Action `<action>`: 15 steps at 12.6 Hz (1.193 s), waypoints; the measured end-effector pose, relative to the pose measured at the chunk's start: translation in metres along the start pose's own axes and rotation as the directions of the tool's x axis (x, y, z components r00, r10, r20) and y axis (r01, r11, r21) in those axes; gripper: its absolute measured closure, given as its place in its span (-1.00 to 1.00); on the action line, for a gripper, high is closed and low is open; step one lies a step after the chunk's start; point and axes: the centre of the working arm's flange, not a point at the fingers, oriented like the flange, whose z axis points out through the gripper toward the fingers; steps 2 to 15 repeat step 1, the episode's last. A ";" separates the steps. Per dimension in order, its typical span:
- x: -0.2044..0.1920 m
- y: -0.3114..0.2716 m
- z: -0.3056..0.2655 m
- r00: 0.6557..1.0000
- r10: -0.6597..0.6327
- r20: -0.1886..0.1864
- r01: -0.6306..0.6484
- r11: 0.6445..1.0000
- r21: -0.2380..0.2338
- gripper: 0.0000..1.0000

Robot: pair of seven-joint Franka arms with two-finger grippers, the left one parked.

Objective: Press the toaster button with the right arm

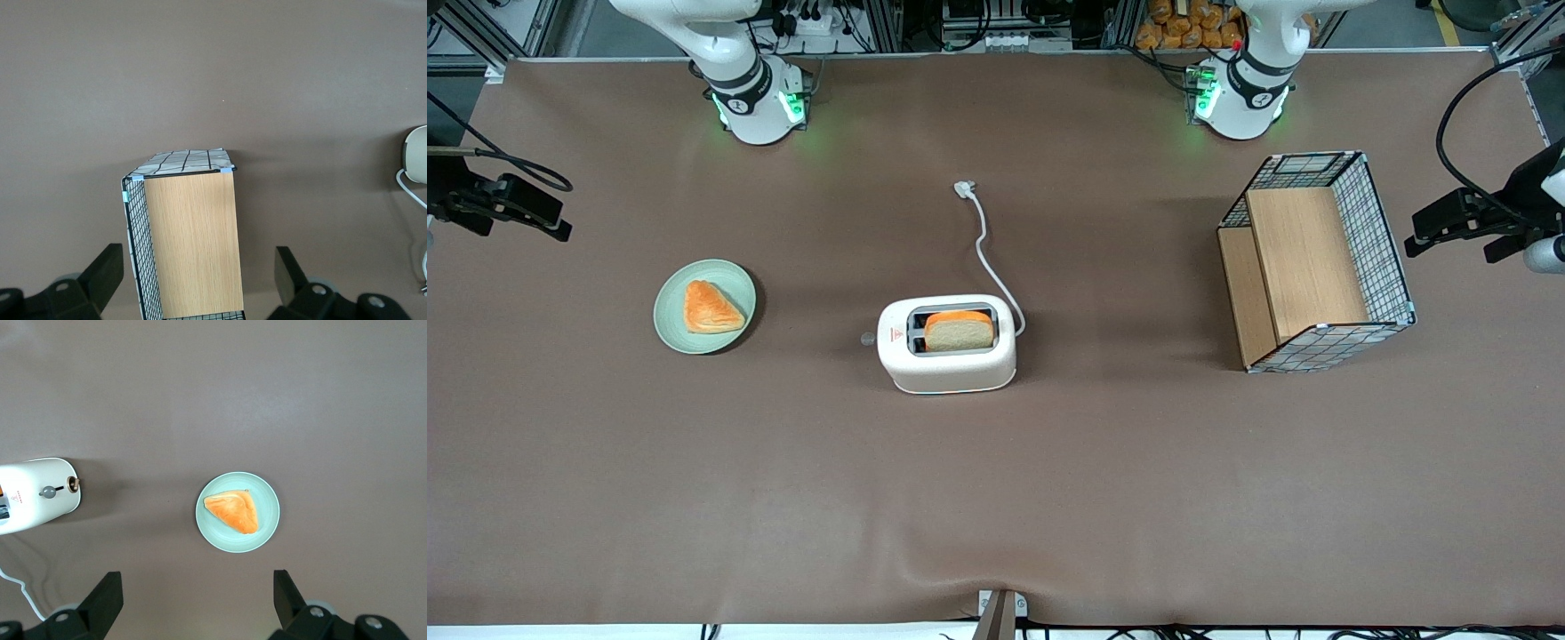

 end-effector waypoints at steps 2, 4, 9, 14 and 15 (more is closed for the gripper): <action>0.000 0.000 0.000 1.000 0.000 0.000 0.000 1.000 0.000 -1.00; 0.000 0.000 0.000 1.000 0.000 0.000 0.000 1.000 0.000 -1.00; 0.000 0.000 0.000 1.000 0.000 0.000 0.000 1.000 0.000 -1.00; 0.000 0.000 0.000 1.000 0.000 0.000 0.000 1.000 0.000 -1.00; 0.000 0.000 0.000 1.000 0.000 0.000 0.000 1.000 0.000 -1.00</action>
